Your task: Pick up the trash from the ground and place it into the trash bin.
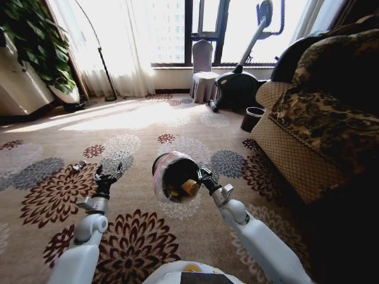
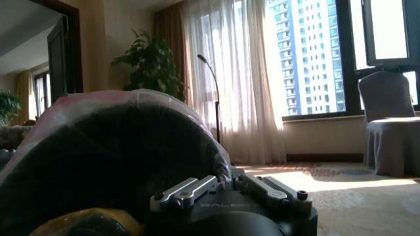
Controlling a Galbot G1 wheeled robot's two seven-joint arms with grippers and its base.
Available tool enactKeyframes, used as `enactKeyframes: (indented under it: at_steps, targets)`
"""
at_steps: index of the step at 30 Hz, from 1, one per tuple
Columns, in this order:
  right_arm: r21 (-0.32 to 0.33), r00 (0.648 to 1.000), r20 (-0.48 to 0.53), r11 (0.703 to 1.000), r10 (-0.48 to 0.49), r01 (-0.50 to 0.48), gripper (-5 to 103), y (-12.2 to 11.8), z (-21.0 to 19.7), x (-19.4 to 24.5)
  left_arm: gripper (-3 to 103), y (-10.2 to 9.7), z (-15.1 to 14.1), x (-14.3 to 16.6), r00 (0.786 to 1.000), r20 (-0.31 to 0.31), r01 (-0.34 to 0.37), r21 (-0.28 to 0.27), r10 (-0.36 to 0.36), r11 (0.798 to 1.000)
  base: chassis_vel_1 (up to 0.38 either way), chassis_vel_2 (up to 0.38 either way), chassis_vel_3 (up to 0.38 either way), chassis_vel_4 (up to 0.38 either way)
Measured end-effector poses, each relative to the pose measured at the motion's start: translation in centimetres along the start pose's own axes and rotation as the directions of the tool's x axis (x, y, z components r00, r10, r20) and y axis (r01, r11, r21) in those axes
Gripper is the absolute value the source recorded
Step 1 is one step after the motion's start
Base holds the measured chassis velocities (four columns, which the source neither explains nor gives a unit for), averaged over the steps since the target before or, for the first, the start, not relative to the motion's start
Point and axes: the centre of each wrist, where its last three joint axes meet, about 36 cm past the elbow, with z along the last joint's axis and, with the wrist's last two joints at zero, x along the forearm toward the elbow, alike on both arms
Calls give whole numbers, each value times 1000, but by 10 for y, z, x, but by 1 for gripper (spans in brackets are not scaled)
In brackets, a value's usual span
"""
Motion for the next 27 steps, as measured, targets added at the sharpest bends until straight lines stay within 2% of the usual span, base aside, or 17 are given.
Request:
enactKeyframes:
  at_steps: [8,27]
  targets:
    - [-3,1000,4,1000,6,-6,0,1,1,2,99,7,5,1,1000,-14,22,-25,-23,999,346,346,-357,-344]
    - [-15,1000,-7,1000,8,-8,0,5,5,10,99,13,14,3,998,-37,44,-26,-45,999,358,361,-351,-350]
